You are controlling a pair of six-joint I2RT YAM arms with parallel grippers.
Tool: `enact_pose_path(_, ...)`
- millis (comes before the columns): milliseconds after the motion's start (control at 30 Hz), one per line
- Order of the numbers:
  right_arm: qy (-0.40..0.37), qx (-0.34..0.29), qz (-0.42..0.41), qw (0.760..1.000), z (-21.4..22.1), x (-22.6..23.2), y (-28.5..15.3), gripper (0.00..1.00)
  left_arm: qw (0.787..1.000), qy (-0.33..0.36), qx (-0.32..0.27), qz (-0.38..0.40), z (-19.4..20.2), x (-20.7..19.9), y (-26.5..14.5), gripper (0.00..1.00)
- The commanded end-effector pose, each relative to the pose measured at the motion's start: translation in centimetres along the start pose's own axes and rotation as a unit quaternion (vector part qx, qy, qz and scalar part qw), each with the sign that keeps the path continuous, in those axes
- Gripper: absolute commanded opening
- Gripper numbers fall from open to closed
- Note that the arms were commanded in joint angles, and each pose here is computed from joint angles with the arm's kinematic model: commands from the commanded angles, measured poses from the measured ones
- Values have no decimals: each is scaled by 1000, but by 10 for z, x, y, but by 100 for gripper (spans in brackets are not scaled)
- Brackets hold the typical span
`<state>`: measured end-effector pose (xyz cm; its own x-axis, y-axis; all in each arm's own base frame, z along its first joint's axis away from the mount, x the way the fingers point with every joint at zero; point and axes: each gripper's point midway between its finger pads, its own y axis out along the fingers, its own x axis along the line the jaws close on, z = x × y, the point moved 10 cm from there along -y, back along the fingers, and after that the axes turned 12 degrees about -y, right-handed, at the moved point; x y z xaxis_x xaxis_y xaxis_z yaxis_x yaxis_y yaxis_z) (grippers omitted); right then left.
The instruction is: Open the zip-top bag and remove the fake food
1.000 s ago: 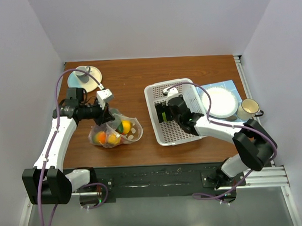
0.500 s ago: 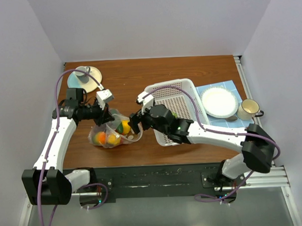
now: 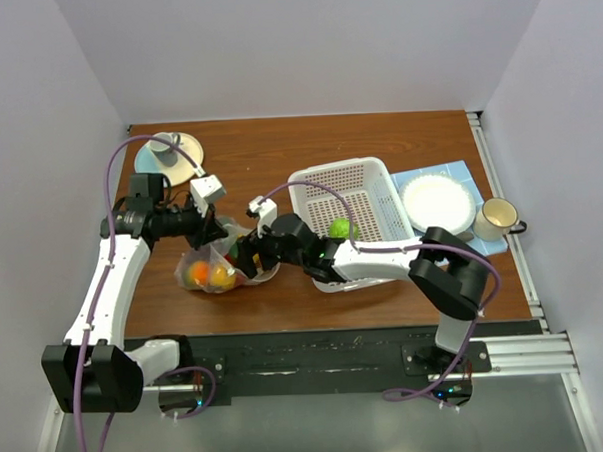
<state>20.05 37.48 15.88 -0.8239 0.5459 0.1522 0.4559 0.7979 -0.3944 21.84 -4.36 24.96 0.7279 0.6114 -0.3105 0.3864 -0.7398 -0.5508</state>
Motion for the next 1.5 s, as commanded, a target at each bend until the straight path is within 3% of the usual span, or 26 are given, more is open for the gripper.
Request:
enact_pose_path(0,36,-85,-65,994,-39,17,7,85,999,24,-21,5,-12,-6,-8,0)
enact_pose_path(367,20,-58,-36,997,-45,17,37,89,999,18,-21,17,-9,-5,-4,0)
enact_pose_path(633,12,-25,-27,999,-8,10,47,84,1000,23,-15,14,-8,-6,-6,0)
enact_pose_path(767,-3,-35,-18,999,-7,7,41,70,999,22,-16,16,-8,-7,-7,0)
enact_pose_path(867,-17,-65,-14,998,-23,8,26,52,1000,23,-13,10,-6,-7,-6,0)
enact_pose_path(1200,-53,-84,16,995,-37,2,-30,32,1000,18,1,-3,1,4,2,0)
enact_pose_path(1267,-58,-77,22,995,-34,-1,-32,21,1000,18,1,-4,2,6,4,0)
enact_pose_path(1467,-67,-68,48,994,-31,-5,-65,18,1000,19,3,-17,3,9,4,0)
